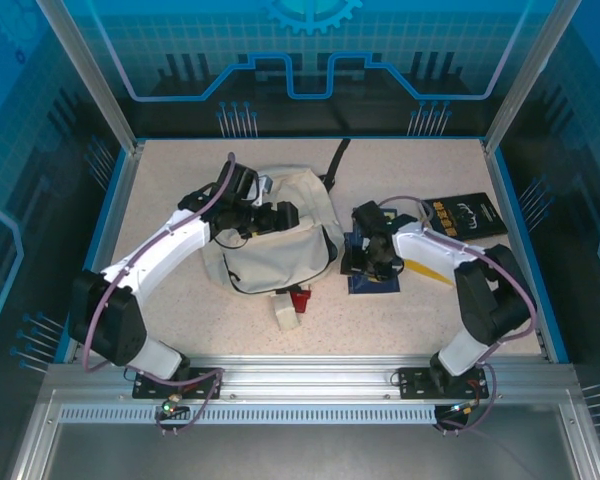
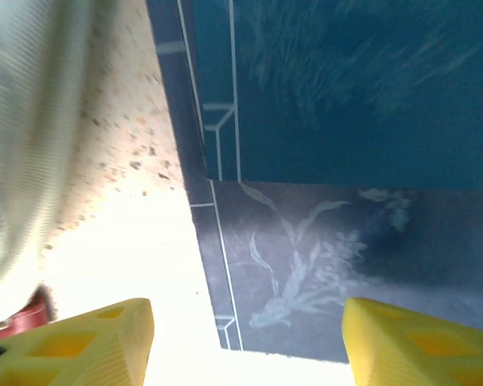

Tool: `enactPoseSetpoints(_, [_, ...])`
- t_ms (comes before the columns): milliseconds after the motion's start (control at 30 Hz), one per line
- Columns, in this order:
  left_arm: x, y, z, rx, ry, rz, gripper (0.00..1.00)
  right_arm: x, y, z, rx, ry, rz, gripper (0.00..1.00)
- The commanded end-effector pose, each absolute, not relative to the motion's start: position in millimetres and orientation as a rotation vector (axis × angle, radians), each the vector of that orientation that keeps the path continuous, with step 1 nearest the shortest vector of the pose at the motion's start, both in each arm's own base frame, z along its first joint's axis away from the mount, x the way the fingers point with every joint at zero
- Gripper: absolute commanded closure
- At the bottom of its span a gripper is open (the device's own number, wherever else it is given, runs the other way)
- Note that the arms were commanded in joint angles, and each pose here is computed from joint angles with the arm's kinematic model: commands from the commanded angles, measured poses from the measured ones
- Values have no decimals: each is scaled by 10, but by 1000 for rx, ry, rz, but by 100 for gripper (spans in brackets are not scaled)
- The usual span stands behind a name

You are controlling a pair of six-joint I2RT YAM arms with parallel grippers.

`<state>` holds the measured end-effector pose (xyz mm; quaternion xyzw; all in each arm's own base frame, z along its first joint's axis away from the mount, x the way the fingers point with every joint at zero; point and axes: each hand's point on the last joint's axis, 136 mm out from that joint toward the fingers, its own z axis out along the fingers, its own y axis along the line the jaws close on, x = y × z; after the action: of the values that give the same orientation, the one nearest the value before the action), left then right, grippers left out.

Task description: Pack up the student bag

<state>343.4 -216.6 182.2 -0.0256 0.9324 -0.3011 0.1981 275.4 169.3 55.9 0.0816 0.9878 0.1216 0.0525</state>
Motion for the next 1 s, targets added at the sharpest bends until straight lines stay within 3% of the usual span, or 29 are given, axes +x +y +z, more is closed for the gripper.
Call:
enactPoseSetpoints(0, [3466, -2392, 1875, -78, 2601, -940, 9, 3097, 1437, 1058, 307, 2849, 347, 35])
enactPoseSetpoints(167, [3494, -2760, 1833, -84, 2615, -1034, 16, 3470, 995, 974, 402, 2829, 365, 31])
enactPoseSetpoints(467, [3582, -3448, 1593, -89, 2670, -1102, 30, 3859, 737, 600, 392, 2922, 459, 28])
enactPoseSetpoints(700, [3595, -3916, 1339, -29, 2732, -1056, 43, 3907, 775, 395, 345, 2979, 491, 27])
enactPoseSetpoints(967, [3745, -4076, 873, -33, 2789, -916, 49, 3760, 763, 209, 321, 3039, 479, 26])
